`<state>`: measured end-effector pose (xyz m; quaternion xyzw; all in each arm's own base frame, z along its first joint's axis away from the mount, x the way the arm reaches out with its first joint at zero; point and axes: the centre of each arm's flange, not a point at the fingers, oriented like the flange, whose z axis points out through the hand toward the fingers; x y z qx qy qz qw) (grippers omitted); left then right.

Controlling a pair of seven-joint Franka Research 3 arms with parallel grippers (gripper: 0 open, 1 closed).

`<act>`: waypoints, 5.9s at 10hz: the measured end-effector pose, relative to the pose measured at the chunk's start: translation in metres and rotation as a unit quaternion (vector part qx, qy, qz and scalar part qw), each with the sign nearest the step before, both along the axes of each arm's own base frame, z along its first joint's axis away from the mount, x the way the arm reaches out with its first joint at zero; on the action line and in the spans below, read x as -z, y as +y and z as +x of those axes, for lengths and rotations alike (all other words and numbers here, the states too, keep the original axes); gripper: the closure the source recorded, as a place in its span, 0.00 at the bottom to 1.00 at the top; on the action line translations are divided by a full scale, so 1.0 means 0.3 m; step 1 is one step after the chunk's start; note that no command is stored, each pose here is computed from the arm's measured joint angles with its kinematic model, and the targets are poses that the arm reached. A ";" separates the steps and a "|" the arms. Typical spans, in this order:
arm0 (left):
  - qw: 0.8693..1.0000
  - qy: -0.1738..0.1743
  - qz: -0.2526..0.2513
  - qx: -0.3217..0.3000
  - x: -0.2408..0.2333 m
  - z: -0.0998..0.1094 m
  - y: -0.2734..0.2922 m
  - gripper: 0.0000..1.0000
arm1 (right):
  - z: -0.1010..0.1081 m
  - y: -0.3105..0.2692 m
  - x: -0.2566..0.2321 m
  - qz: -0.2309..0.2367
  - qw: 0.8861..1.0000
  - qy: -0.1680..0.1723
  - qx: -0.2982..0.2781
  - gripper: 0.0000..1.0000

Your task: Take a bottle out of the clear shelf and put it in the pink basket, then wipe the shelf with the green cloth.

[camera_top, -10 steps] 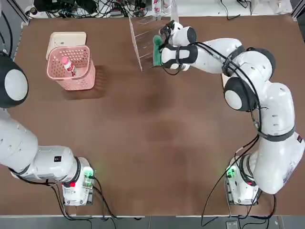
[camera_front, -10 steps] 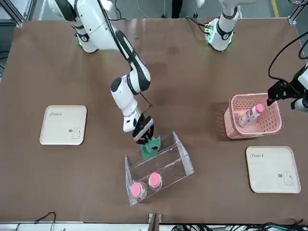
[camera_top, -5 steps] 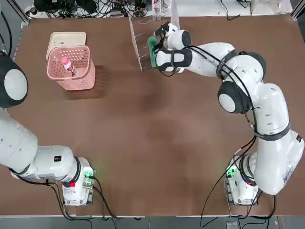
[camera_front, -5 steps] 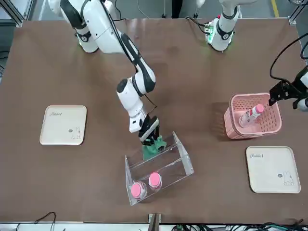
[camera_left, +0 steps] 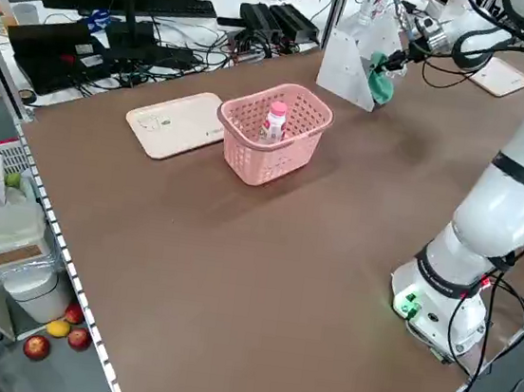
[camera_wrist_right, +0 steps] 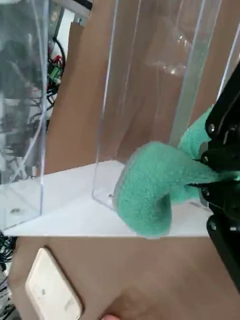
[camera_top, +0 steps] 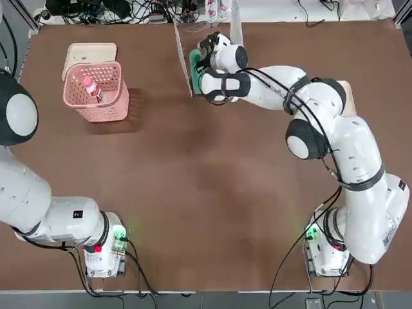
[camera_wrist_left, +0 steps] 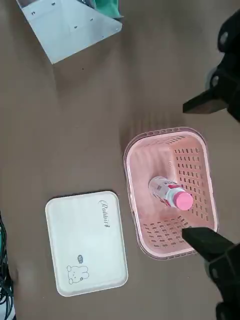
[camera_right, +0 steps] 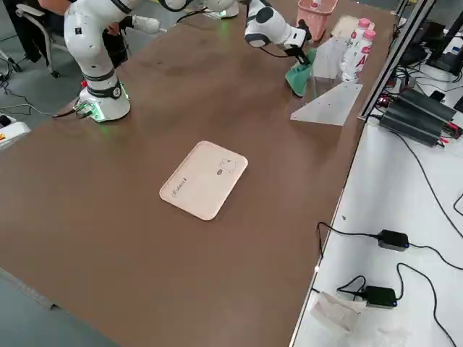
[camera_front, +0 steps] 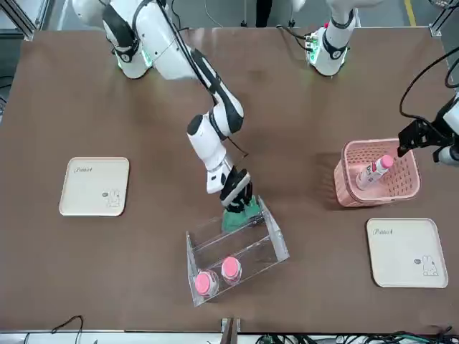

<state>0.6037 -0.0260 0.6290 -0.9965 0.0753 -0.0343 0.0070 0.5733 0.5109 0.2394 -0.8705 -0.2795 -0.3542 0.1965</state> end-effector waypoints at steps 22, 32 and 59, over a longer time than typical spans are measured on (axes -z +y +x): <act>1.000 0.030 0.001 0.005 0.023 -0.020 -0.019 0.00 | 0.053 -0.113 0.017 -0.013 1.000 -0.003 0.016 0.94; 1.000 0.030 0.001 0.007 0.022 -0.021 -0.028 0.00 | 0.267 -0.544 -0.209 -0.059 0.998 0.006 -0.032 0.94; 0.999 0.029 -0.001 0.019 0.021 -0.024 -0.070 0.00 | -0.396 -2.698 -0.061 0.216 0.941 0.259 0.007 0.94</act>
